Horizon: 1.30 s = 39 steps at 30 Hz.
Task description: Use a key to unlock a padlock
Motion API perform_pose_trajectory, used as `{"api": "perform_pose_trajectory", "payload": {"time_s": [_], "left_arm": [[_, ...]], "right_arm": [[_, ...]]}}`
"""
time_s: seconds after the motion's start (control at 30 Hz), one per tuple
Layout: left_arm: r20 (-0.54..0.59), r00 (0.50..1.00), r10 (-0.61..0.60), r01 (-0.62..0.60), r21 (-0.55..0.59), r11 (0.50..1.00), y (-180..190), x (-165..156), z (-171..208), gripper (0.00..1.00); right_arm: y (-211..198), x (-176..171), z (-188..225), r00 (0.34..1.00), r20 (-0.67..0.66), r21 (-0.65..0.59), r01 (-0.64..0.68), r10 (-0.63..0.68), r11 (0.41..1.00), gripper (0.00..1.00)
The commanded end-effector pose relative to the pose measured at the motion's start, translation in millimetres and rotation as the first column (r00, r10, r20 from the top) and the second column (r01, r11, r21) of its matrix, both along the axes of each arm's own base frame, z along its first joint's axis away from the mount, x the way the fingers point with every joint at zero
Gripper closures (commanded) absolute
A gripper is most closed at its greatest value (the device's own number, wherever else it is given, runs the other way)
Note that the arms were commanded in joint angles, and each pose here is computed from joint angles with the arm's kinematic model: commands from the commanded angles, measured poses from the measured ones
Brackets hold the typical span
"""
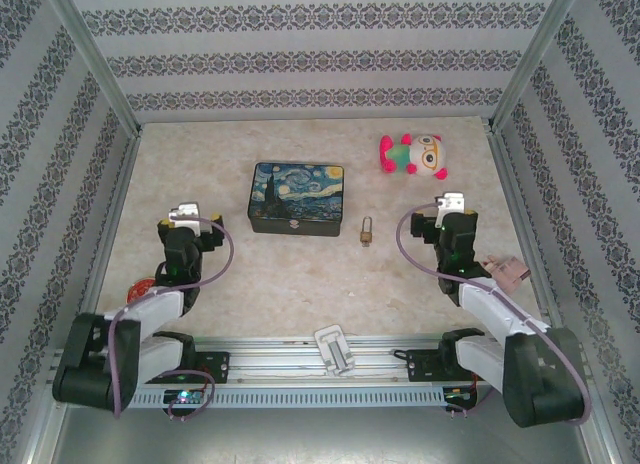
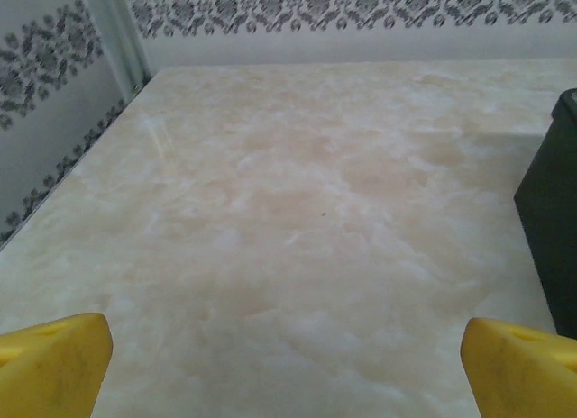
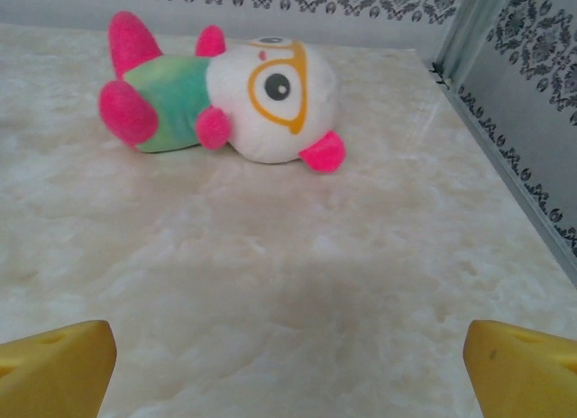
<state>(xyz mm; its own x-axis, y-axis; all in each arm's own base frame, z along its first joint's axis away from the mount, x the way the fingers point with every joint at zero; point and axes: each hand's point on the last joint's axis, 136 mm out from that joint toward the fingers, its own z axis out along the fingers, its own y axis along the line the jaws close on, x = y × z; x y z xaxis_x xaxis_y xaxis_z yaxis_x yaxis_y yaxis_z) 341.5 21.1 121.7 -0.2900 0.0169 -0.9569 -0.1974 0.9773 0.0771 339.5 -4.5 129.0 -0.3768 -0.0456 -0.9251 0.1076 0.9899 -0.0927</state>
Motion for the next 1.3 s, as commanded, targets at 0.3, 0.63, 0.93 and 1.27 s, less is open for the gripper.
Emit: {"api": "perform_pose_trajectory", "payload": {"time_s": [0.3,0.63,0.93,1.27], "left_arm": [[0.146,0.967,-0.210,0.210,0.015,0.978,-29.2,26.0,35.0,0.01],[0.144,0.972,-0.185,0.188,-0.002,0.982,-22.5,32.6,-15.6,0.01],[0.011,0.933,-0.360,0.357,-0.146,0.923,-34.7,54.0,-30.6,0.01],[0.007,0.969,-0.248,0.246,-0.143,0.959,-16.2,54.2,-31.0,0.01]], "right_arm": [[-2.4,24.9,3.4,0.980,0.189,0.125,-0.093,0.069,0.988,0.02],[-0.4,46.0,-21.1,0.980,0.160,0.197,-0.152,0.121,0.968,0.02],[27.3,48.8,-23.3,0.947,0.135,0.189,-0.313,0.291,0.931,0.02],[24.3,49.3,-23.7,0.953,0.132,0.185,-0.294,0.273,0.938,0.02]]}}
